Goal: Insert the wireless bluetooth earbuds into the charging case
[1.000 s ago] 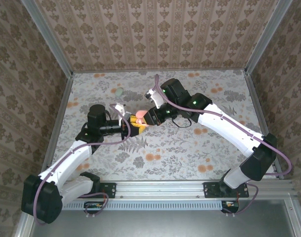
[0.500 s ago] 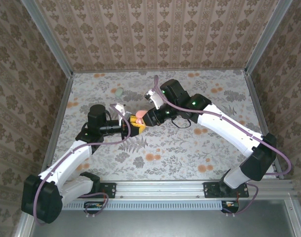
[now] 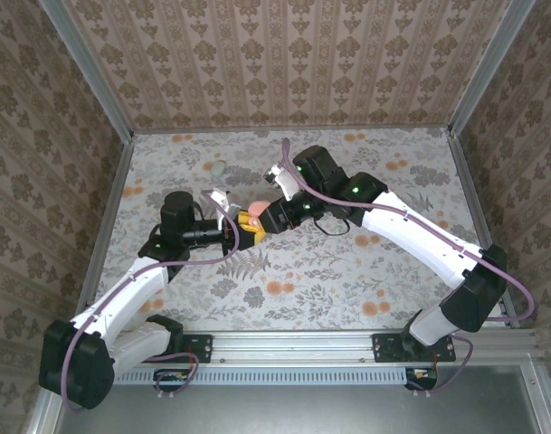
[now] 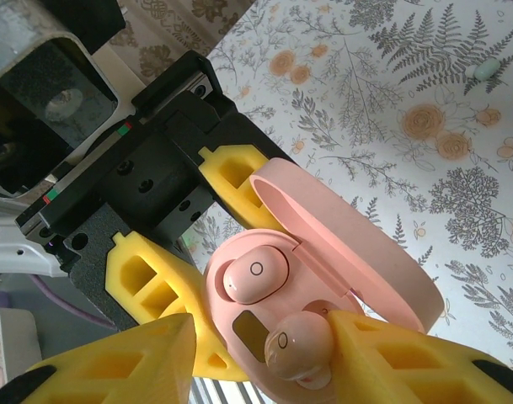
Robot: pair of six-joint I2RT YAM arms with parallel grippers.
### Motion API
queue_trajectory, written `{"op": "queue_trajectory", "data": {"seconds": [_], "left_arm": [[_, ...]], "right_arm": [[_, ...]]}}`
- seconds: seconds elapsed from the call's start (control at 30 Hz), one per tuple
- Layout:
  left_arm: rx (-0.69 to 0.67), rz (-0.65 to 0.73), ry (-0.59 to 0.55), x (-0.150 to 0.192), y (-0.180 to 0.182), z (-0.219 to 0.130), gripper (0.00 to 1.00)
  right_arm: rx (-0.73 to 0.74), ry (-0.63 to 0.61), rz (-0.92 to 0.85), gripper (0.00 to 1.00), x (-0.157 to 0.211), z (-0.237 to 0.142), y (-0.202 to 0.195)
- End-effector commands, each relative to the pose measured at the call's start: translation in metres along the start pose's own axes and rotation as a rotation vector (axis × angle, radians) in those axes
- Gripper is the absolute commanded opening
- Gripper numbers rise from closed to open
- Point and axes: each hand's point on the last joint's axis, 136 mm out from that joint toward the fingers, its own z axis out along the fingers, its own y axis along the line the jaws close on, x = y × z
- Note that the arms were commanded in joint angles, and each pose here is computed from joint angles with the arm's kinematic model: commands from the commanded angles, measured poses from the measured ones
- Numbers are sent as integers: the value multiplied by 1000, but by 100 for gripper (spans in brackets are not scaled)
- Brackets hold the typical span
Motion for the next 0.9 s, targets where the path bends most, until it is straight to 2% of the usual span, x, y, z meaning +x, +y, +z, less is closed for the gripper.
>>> {"op": "queue_trajectory", "data": {"seconds": [0.0, 0.63, 0.87], "left_arm": [[81, 102, -51, -25, -21, -2, 7], [77, 104, -51, -24, -20, -2, 7], [71, 104, -47, -22, -19, -2, 7]], "right_arm": [[84, -10, 9, 48, 0, -5, -16], [106, -88, -9, 52, -16, -26, -8], [69, -117, -14, 52, -21, -37, 5]]}}
